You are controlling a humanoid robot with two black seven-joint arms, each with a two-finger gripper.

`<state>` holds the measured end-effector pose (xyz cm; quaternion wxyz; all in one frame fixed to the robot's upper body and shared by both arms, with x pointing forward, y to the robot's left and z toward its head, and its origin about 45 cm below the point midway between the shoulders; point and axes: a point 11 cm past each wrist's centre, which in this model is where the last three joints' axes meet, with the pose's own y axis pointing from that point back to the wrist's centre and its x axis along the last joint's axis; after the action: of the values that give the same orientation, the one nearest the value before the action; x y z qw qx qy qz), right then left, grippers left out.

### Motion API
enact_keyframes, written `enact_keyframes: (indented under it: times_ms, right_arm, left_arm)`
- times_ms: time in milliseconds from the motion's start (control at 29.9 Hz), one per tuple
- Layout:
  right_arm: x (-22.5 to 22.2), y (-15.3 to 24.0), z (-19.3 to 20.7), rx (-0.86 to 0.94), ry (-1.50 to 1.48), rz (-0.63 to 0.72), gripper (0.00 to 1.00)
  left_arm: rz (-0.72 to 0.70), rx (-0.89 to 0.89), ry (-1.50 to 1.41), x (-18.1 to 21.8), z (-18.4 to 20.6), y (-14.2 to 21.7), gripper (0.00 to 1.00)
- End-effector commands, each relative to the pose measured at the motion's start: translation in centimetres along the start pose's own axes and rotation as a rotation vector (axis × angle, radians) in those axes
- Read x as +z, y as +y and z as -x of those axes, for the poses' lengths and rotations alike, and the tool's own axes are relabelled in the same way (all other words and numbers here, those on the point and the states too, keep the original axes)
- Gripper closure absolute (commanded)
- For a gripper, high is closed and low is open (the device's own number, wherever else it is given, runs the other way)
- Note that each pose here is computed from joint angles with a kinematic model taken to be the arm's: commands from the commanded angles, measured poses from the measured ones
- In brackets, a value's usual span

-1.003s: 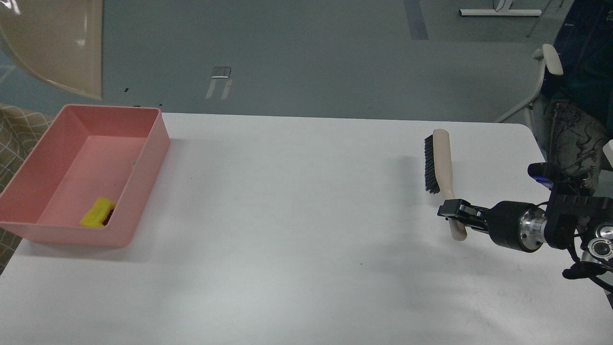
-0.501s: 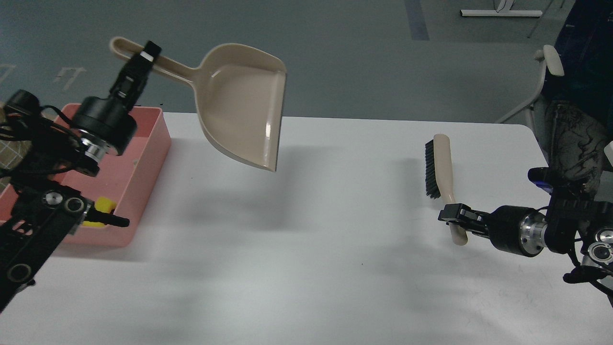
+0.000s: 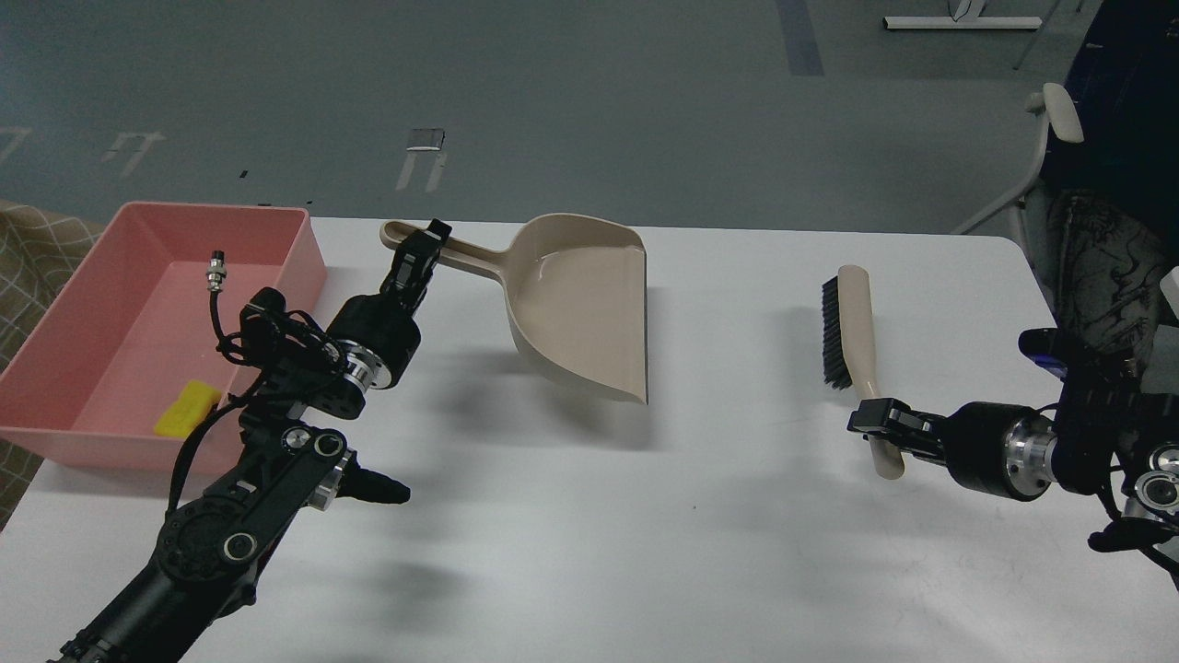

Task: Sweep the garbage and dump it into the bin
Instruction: 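Lower the empty dustpan back onto the table with the left gripper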

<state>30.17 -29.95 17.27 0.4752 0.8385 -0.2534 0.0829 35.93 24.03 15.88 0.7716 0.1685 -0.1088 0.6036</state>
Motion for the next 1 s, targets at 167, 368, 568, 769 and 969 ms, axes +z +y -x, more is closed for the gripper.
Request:
enact_keyframes:
  times_ms: [167,368,568,769,969]
  right_arm:
    - [-0.3,0.0,0.6,-0.031,0.005,-0.017,1.0]
    - [-0.3,0.0,0.7,-0.037,0.005,-0.018,1.0]
    - [-0.2,0.0,0.8,-0.039,0.003,-0.017,1.0]
    - [-0.3,-0.1,1.0,-0.042,0.001,-0.018,1.0]
    - [-0.5,0.0,1.2,-0.065,0.008,-0.026,1.0]
  left_arm:
    - [-0.037,-0.023,-0.041,-2.1,1.6,1.2,1.0]
    - [-0.05,0.001,-0.053,-2.6,1.4,1.2,1.0]
    - [-0.069,0.04,-0.053,-3.4,1.1,1.3,0.93]
    - [-0.073,0.042,-0.047,-3.6,1.2,1.3,0.37]
    - [-0.075,0.037,-0.043,-3.7,1.3,1.4,0.03]
